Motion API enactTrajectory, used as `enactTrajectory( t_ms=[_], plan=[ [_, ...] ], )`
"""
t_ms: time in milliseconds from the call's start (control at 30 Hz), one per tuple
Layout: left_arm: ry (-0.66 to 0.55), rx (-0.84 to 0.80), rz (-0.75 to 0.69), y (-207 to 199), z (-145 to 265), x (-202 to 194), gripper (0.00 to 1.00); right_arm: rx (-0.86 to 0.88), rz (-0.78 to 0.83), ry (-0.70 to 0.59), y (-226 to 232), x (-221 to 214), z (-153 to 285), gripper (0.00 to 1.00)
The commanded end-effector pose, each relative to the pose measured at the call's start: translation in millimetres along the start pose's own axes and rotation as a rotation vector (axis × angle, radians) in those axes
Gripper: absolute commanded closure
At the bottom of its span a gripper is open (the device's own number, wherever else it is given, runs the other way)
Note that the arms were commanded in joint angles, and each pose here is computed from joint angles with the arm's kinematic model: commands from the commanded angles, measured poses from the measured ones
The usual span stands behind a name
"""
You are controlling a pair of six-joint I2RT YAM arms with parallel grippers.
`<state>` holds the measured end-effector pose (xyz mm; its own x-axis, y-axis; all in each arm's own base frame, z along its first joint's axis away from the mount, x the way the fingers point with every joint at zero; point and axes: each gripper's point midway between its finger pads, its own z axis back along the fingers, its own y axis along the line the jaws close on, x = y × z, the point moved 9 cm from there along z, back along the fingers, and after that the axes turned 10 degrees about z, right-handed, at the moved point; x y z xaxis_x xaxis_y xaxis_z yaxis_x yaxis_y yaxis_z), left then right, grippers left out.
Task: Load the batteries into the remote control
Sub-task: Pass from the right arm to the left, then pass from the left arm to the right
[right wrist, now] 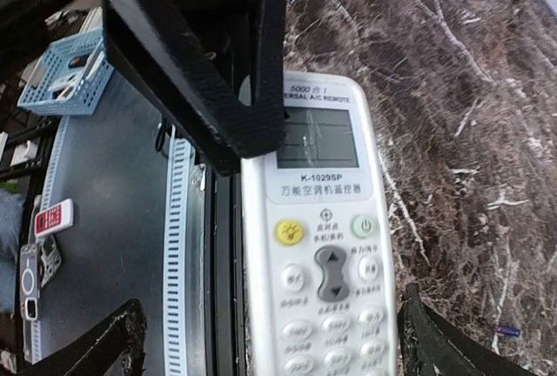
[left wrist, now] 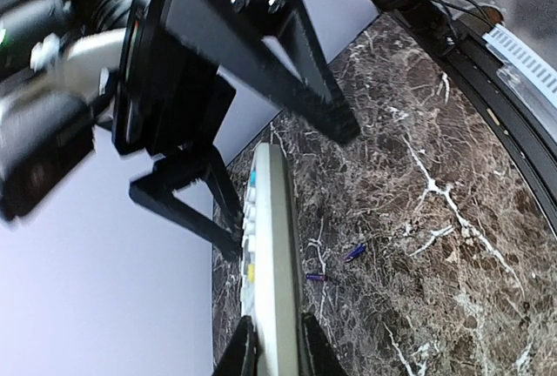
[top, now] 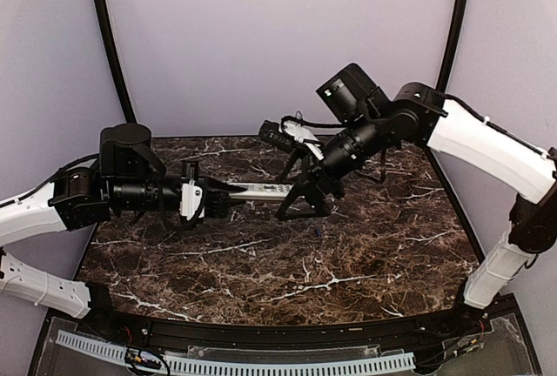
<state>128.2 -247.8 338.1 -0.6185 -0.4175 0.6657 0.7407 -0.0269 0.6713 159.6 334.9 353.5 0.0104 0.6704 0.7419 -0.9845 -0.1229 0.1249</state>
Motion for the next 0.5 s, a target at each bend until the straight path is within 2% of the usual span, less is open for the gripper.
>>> enactTrajectory(
  t_ms=[0,100,133,167,233,267,367,467],
  plan=[
    [-0.057,0.179,0.302,14.1,9.8,4.3,1.00,-0.228,0.161,-0.227,17.5,26.6,54.0,0.01],
    [-0.147,0.216,0.502,16.4,14.5,8.2,1.00,-0.374,0.244,-0.338,26.0,22.4,76.1,0.01],
    [-0.195,0.216,0.614,17.5,19.0,11.7,1.00,-0.415,0.276,-0.379,29.5,21.0,82.6,0.01],
    [-0.251,0.217,0.668,18.0,20.5,14.3,1.00,-0.449,0.304,-0.411,32.1,17.7,86.3,0.01],
    [-0.368,0.187,0.907,18.8,27.3,20.0,1.00,-0.489,0.351,-0.476,36.1,14.7,91.1,0.01],
    [-0.400,0.175,0.965,18.9,28.1,21.0,1.00,-0.513,0.364,-0.511,36.5,15.4,93.9,0.01],
    [-0.492,0.160,1.214,18.5,25.1,16.9,1.00,-0.534,0.363,-0.548,35.4,16.0,93.2,0.04],
    [-0.522,0.128,1.313,15.5,20.6,13.5,1.00,-0.521,0.348,-0.528,27.9,16.8,82.1,0.07]
  ],
)
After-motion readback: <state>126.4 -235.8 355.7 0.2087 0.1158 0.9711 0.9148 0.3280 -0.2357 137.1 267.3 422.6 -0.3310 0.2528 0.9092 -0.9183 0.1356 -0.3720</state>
